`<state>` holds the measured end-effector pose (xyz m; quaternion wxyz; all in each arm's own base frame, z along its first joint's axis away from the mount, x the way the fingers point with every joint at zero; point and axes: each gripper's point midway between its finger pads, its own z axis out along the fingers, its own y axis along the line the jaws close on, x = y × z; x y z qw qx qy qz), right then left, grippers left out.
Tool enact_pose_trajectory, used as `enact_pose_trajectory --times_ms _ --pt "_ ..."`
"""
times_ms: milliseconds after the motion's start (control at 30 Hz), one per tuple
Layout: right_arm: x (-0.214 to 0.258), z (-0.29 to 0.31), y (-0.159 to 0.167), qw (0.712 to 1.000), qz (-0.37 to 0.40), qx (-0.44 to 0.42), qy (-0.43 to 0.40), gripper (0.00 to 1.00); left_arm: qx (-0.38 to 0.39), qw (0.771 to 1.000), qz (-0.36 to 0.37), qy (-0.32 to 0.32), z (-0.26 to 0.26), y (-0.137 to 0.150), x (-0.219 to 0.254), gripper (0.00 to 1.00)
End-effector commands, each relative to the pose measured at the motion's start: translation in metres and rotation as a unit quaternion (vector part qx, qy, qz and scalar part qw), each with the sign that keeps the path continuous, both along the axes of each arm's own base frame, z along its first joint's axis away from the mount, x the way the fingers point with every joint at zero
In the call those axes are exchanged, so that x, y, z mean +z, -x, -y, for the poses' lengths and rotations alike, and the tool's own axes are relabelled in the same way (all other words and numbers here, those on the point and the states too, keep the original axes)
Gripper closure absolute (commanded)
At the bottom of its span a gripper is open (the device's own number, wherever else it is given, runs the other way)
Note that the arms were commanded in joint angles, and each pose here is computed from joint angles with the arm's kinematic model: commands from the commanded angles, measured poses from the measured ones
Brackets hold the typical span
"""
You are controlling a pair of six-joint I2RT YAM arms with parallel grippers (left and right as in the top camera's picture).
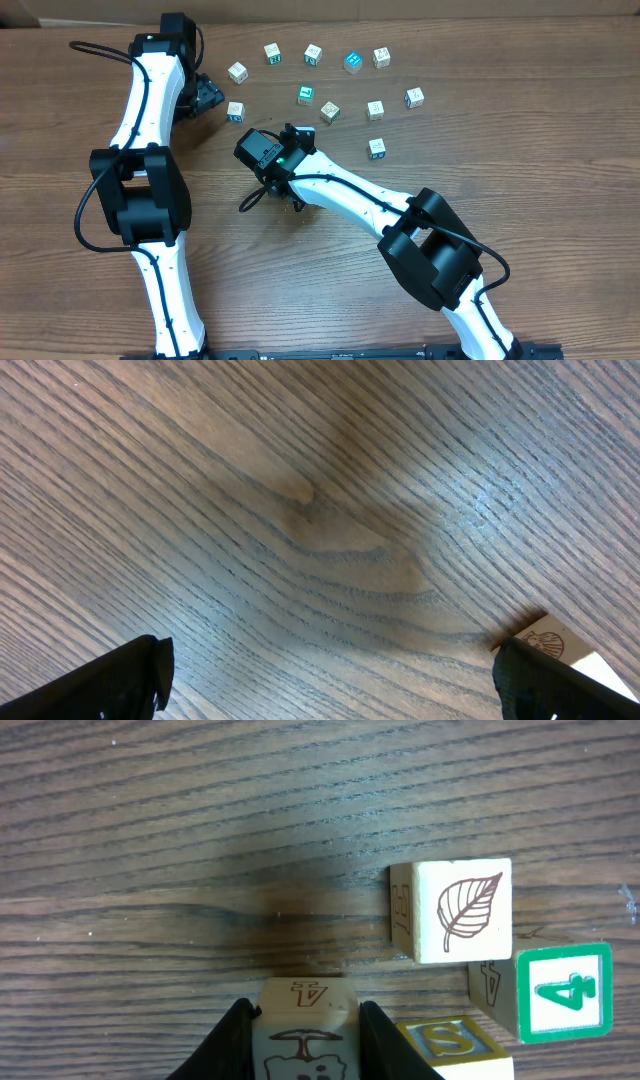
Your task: Form a circle
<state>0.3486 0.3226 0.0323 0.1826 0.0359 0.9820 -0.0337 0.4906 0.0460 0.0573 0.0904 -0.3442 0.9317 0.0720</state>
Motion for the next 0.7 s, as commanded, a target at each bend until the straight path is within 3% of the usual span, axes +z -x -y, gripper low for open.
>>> enact_pose_trajectory --times_ms 0,167,333,567,667 --pt "-0.0036 0.0039 -0.0016 1.000 0.004 -0.005 0.008 0.69 -0.014 1.000 0.015 0.000 0.0054 -0.0017 0.0158 0.01" --pt "-0.0036 0.0039 -0.0016 1.000 0.004 -0.005 0.008 0.56 -0.014 1.000 0.015 0.000 0.0054 -0.0017 0.0158 0.00" --pt "-0.0041 0.0030 -0.0004 1.000 0.000 -0.004 0.006 0.54 -0.014 1.000 0.015 0.000 0.0054 -0.0016 0.0158 0.01" --pt "-0.0048 0.0009 0.0008 1.000 -0.004 -0.003 0.000 0.72 -0.014 1.000 0.015 0.000 0.0054 -0.0017 0.0158 0.01" --pt "-0.0047 0.0011 0.0006 1.000 -0.004 -0.003 0.001 0.73 -0.014 1.000 0.015 0.000 0.0054 -0.0017 0.0158 0.00"
